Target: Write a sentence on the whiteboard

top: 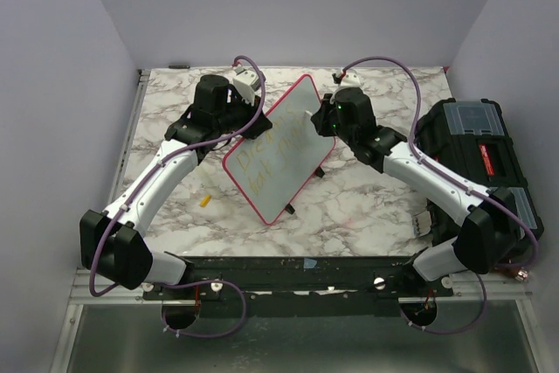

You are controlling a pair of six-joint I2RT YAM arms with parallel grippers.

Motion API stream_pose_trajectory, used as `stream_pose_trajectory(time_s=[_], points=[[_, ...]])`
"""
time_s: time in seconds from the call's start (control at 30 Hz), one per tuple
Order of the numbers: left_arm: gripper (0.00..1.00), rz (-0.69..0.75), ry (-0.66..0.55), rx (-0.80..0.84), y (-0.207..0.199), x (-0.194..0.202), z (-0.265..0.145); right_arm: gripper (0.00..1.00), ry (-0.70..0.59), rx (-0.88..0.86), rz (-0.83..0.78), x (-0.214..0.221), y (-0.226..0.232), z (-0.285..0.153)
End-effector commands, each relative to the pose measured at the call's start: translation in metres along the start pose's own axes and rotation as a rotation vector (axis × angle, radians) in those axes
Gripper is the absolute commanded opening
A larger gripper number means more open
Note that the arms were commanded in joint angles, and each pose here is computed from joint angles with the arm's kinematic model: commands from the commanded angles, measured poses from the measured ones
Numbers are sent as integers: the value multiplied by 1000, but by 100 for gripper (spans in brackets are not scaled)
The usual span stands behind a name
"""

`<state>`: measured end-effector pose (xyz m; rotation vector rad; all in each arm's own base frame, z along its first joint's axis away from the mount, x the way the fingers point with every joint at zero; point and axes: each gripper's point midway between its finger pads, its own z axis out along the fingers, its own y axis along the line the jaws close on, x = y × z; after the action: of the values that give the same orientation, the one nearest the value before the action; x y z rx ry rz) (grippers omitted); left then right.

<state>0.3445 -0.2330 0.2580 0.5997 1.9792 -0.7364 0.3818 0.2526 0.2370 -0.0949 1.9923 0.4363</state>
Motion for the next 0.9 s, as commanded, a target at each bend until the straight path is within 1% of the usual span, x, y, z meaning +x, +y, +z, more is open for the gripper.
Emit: stream_pose_trajectory(time_s=[0.0, 0.4, 0.87], points=[[0, 97, 91, -19, 9, 32, 5, 1, -9, -41, 10, -8, 11, 4], [0, 97, 89, -15, 8, 31, 5, 1, 25, -55, 5, 7, 10, 5], [0, 97, 89, -14, 8, 31, 5, 1, 102, -51, 17, 42, 1, 3]])
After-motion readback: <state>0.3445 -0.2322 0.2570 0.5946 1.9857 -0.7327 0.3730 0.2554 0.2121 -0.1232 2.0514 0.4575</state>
